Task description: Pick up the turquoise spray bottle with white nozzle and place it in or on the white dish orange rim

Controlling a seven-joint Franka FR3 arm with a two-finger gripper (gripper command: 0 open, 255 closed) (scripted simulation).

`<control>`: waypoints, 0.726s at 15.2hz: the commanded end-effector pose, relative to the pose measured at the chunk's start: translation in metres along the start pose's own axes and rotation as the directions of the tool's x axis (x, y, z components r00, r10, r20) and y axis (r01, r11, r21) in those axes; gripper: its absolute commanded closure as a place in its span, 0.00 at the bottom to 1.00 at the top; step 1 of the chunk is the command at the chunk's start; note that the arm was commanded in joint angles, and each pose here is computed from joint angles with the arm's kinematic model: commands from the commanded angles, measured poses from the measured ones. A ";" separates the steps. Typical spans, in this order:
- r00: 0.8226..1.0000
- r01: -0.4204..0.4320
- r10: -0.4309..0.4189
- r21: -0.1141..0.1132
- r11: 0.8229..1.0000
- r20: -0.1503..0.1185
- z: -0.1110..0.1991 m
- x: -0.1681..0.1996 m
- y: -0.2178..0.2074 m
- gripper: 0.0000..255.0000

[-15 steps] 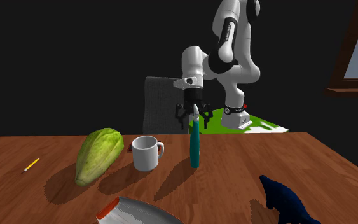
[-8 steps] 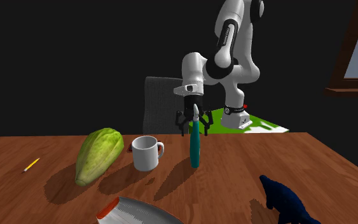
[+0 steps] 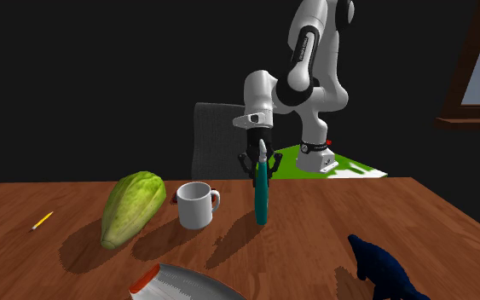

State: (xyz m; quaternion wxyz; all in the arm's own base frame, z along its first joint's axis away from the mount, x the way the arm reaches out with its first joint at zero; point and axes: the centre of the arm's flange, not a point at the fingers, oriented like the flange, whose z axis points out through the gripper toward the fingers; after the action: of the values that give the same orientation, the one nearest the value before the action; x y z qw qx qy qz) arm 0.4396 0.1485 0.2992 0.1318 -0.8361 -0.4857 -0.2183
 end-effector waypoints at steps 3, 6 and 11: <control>1.000 0.000 0.000 0.000 1.000 0.000 0.000 0.000 0.000 1.00; 1.000 0.000 0.000 0.000 1.000 0.000 0.000 0.000 0.000 1.00; 1.000 0.000 0.000 0.000 1.000 0.000 -0.018 0.010 0.000 1.00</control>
State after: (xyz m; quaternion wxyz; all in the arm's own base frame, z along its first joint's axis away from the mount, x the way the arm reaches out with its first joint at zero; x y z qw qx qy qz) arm 0.4385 0.1485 0.3150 0.1325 -0.8361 -0.4854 -0.2184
